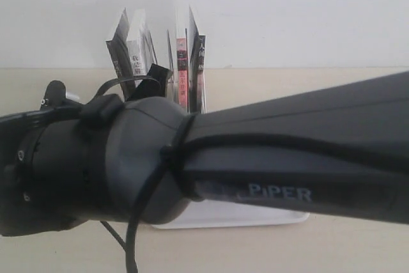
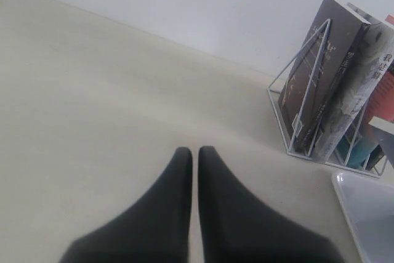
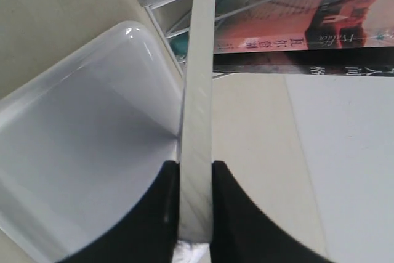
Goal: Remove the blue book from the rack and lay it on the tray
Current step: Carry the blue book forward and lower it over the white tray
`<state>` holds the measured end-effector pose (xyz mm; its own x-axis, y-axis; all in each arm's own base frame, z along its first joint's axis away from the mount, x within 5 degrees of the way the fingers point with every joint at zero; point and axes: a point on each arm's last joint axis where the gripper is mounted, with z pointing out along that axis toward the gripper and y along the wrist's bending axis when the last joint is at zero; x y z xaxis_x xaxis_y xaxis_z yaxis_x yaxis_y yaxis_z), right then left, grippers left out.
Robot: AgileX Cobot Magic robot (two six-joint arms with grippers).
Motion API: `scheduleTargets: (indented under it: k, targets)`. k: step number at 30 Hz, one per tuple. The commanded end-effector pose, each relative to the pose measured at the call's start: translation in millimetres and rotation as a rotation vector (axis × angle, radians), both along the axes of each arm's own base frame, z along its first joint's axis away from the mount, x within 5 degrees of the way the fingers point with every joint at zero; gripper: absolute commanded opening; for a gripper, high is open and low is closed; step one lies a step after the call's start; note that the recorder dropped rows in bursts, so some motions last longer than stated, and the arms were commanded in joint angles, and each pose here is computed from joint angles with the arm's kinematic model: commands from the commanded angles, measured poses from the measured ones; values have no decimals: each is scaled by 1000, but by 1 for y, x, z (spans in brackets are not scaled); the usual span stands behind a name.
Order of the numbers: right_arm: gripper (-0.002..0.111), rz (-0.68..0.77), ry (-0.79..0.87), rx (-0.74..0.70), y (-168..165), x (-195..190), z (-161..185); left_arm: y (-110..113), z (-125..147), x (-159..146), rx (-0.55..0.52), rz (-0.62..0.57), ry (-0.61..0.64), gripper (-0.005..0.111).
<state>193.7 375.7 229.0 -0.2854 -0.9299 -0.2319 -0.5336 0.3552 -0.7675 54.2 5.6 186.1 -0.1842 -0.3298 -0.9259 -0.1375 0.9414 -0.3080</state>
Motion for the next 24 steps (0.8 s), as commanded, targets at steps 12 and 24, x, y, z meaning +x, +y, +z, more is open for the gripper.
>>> scheduleTargets:
  k: [12, 24]
  targets:
    - [0, -97, 58, -68, -28, 15, -19, 0, 0, 0, 5, 1, -5, 4]
    - [35, -95, 53, -70, -28, 15, -19, 0, 0, 0, 5, 1, -5, 4]
